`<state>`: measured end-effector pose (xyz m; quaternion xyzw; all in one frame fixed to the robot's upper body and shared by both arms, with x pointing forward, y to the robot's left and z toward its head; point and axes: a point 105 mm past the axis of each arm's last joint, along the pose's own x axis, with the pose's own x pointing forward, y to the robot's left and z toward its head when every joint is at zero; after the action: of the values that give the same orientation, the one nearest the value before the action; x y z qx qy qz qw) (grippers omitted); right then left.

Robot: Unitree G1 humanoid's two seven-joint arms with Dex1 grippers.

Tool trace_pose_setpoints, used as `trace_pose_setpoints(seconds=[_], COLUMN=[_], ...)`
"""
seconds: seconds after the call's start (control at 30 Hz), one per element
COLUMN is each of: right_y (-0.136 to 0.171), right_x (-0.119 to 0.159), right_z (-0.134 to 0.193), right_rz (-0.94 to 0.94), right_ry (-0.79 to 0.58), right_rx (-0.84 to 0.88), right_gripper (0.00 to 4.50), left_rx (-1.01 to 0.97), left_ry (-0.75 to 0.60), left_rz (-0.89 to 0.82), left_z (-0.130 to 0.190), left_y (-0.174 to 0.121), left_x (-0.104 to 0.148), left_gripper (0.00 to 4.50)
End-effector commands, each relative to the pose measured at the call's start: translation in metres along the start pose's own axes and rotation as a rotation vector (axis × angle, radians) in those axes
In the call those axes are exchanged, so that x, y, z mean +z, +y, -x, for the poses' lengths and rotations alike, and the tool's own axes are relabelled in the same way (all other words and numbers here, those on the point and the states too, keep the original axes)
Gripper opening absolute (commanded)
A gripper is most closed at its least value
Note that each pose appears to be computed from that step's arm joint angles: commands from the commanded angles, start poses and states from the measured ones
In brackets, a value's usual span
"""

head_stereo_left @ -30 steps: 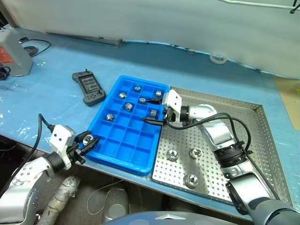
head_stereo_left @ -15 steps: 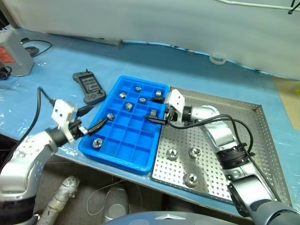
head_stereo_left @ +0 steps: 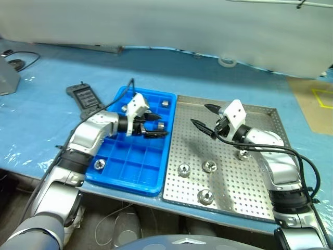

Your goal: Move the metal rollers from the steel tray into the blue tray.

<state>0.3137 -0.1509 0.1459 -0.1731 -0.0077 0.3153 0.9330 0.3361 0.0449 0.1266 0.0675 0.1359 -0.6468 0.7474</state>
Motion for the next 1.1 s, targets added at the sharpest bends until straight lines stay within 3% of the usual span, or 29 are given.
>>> trace_pose_setpoints(seconds=[0.03, 0.27, 0.5, 0.77, 1.1], right_y=[0.0, -0.018, -0.04, -0.024, -0.015], right_x=[0.014, 0.014, 0.026, 0.023, 0.021], right_z=[0.015, 0.048, 0.09, 0.107, 0.107], right_rz=[0.016, 0.014, 0.04, 0.044, 0.037], right_ry=[-0.044, -0.024, -0.031, 0.025, 0.047], right_rx=[-0.106, -0.327, -0.571, -0.609, -0.611], right_gripper=[3.76, 3.76, 3.76, 3.76, 3.76], left_rx=[-0.061, -0.134, -0.152, -0.093, -0.072], left_ry=[-0.014, -0.047, 0.001, 0.013, -0.012], left_rz=[-0.1, -0.151, -0.155, -0.191, -0.177], left_z=[-0.027, -0.088, -0.145, -0.188, -0.205], left_y=[0.005, 0.002, -0.019, -0.044, -0.058], left_x=[0.022, 0.043, 0.036, 0.037, 0.04], left_gripper=[4.22, 4.22, 4.22, 4.22, 4.22])
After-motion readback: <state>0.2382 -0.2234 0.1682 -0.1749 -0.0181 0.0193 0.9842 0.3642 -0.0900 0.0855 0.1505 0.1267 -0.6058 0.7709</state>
